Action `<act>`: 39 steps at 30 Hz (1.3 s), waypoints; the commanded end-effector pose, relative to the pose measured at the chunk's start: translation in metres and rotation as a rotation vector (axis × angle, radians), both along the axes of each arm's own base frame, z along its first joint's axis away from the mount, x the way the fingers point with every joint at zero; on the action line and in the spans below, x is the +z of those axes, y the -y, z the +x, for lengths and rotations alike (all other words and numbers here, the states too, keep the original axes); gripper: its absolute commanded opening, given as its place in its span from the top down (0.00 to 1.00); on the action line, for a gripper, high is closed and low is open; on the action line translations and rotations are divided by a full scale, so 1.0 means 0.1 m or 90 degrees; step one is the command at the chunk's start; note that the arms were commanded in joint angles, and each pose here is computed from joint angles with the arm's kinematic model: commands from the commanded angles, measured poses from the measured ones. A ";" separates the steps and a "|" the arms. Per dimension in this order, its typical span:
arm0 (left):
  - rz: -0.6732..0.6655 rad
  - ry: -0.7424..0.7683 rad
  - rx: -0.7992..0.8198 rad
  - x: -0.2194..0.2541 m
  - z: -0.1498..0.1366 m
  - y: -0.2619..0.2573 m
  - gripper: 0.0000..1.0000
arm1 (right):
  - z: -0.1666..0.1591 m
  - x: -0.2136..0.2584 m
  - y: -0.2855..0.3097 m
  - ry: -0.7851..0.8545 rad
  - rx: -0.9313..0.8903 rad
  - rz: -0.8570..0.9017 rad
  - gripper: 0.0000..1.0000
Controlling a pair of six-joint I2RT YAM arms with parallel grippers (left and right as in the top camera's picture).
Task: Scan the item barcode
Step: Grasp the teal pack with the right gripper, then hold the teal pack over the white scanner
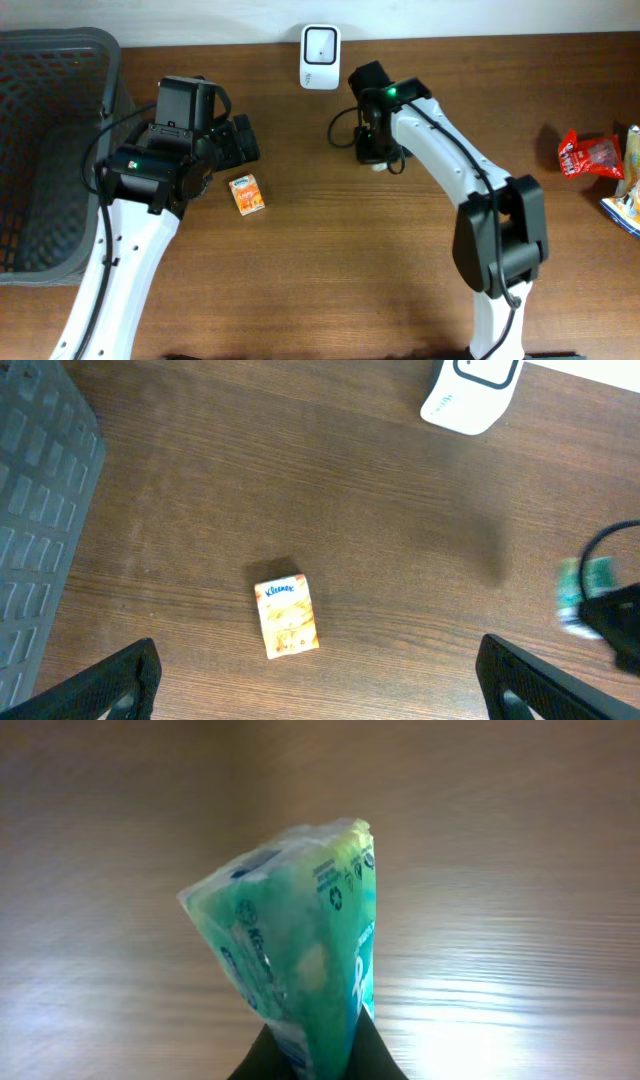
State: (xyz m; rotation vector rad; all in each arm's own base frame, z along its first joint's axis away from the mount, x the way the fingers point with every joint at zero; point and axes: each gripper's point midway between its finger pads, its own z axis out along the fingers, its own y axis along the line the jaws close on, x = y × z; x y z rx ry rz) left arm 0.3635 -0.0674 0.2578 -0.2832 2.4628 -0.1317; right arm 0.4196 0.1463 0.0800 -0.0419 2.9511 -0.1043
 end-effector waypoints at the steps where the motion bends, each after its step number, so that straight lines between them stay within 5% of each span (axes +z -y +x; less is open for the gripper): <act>1: 0.003 0.005 0.000 0.02 0.01 -0.01 0.01 | 0.04 -0.02 0.43 0.066 -0.039 -0.225 0.93; 2: 0.003 0.005 0.000 0.02 0.01 -0.01 0.01 | -0.03 -0.20 0.40 0.043 -0.034 -0.234 0.92; 4: 0.003 0.005 0.000 0.02 0.01 -0.01 0.01 | -0.27 -0.58 0.14 -0.019 0.007 -0.203 0.66; 5: 0.003 0.005 0.000 0.02 0.00 -0.01 0.01 | -0.33 -0.61 0.02 -0.033 0.019 -0.178 0.34; 6: 0.003 0.005 0.000 0.02 0.01 -0.01 0.01 | -0.33 -0.53 -0.03 -0.031 0.021 -0.164 0.14; 8: 0.003 0.005 0.000 0.02 0.01 -0.01 0.01 | -0.17 -0.02 0.03 -0.004 -0.014 -0.111 0.01; 10: 0.003 0.005 0.000 0.02 0.00 -0.01 0.01 | 0.01 0.34 0.17 -0.019 0.004 0.031 0.01; 12: 0.003 0.005 0.000 0.02 0.01 -0.01 0.01 | 0.01 0.28 0.30 -0.089 0.015 0.246 0.16; 14: 0.003 0.004 0.000 0.02 0.00 -0.01 0.01 | -0.13 0.09 0.31 -0.143 0.000 0.356 0.43; 19: 0.003 0.005 0.000 0.02 0.00 -0.01 0.01 | -0.44 -0.72 0.13 -0.166 -0.011 0.423 0.43; 23: 0.003 0.005 0.000 0.02 0.01 -0.01 0.01 | -0.40 -0.92 0.13 -0.131 -0.027 0.427 0.41; 28: 0.003 0.005 0.000 0.02 0.01 -0.01 0.01 | -0.26 -0.91 0.18 -0.095 -0.024 0.430 0.64; 30: 0.003 0.005 0.000 0.02 0.01 -0.01 0.01 | -0.23 -0.90 0.13 -0.085 -0.014 0.434 0.96; 34: 0.003 0.004 0.000 0.02 0.00 -0.01 0.01 | -0.31 -0.20 -0.31 -0.115 0.039 0.768 0.96; 35: 0.003 0.004 0.000 0.02 0.00 -0.01 0.01 | -0.34 0.36 -0.37 -0.057 0.153 0.971 0.96; 39: 0.003 0.005 0.000 0.02 0.01 -0.01 0.01 | -0.38 0.49 -0.39 0.012 0.245 1.008 0.96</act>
